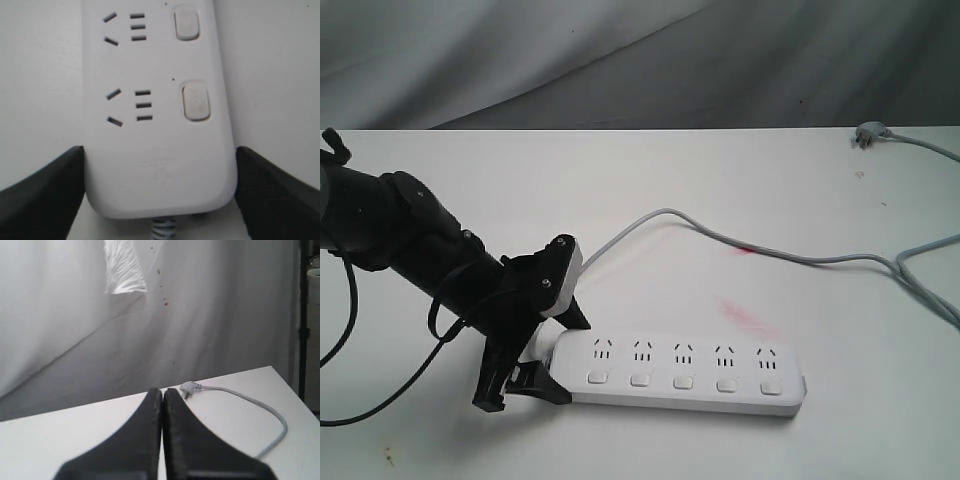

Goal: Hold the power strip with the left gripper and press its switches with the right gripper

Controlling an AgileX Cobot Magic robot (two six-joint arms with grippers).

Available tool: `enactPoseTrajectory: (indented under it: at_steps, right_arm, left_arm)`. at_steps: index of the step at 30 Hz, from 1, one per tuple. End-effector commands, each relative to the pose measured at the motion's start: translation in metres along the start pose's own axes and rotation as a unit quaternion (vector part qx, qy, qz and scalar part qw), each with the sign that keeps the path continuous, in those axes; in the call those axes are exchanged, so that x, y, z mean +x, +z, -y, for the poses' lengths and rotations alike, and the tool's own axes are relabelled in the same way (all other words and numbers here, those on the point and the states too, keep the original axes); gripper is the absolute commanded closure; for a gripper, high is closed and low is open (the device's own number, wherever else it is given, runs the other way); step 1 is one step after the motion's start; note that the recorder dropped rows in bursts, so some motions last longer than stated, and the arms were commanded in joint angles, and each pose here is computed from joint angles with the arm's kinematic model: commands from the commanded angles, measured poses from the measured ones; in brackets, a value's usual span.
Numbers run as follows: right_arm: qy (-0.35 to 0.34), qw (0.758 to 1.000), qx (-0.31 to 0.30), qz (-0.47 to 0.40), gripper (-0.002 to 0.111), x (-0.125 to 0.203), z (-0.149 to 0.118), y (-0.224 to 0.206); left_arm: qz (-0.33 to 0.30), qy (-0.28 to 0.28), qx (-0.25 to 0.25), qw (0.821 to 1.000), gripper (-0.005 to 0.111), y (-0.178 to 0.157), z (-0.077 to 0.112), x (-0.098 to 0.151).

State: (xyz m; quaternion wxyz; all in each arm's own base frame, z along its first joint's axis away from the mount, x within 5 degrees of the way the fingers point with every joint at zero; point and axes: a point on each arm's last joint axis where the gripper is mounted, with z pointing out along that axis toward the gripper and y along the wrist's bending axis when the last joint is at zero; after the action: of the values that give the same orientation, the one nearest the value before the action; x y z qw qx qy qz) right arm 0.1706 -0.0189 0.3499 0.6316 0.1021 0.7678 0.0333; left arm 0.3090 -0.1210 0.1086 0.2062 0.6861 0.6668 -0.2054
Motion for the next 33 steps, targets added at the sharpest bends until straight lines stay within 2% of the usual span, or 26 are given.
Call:
enactPoseTrajectory:
  at_steps: [1,6,9,10,12,13,16,20,23,28,30,33]
  right_arm:
    - [-0.095,0.993,-0.039,-0.058,0.108,-0.031,-0.017,0.046]
    - [-0.177,0.961,-0.123,-0.176,0.108,-0.031,-0.043,0.099]
    - [-0.261,0.904,-0.245,-0.232,0.108,-0.014,-0.068,0.126]
    - [-0.277,0.877,-0.302,-0.251,0.108,-0.001,-0.079,0.135]
    - [-0.277,0.841,-0.387,-0.257,0.108,0.019,-0.095,0.147]
    - [-0.277,0.814,-0.439,-0.26,0.108,0.032,-0.105,0.152]
    - [-0.285,0.76,-0.505,-0.293,0.108,0.067,-0.127,0.161]
    - [-0.293,0.718,-0.537,-0.332,0.104,0.102,-0.155,0.163]
    - [-0.307,0.702,-0.548,-0.336,0.087,0.119,-0.174,0.161]
    - [-0.325,0.708,-0.535,-0.326,0.049,0.137,-0.195,0.163]
    - [-0.328,0.711,-0.531,-0.324,0.041,0.144,-0.201,0.164]
    - [-0.326,0.718,-0.523,-0.324,0.035,0.15,-0.205,0.167]
  left_arm:
    - [-0.005,0.004,-0.012,1.0,0.107,0.0,-0.003,-0.001]
    - [-0.005,0.004,-0.012,1.0,0.107,0.0,-0.003,-0.001]
    - [-0.005,0.004,-0.012,1.0,0.107,0.0,-0.003,-0.001]
    - [-0.005,0.004,-0.012,1.0,0.107,0.0,-0.003,-0.001]
    - [-0.005,0.004,-0.012,1.0,0.107,0.0,-0.003,-0.001]
    - [-0.005,0.004,-0.012,1.0,0.107,0.0,-0.003,-0.001]
    - [-0.005,0.004,-0.012,1.0,0.107,0.0,-0.003,-0.001]
    - [-0.005,0.004,-0.012,1.0,0.107,0.0,-0.003,-0.001]
    - [-0.005,0.004,-0.012,1.0,0.107,0.0,-0.003,-0.001]
    - [-0.005,0.004,-0.012,1.0,0.107,0.0,-0.003,-0.001]
    - [-0.005,0.004,-0.012,1.0,0.107,0.0,-0.003,-0.001]
    - [-0.005,0.004,-0.012,1.0,0.107,0.0,-0.003,-0.001]
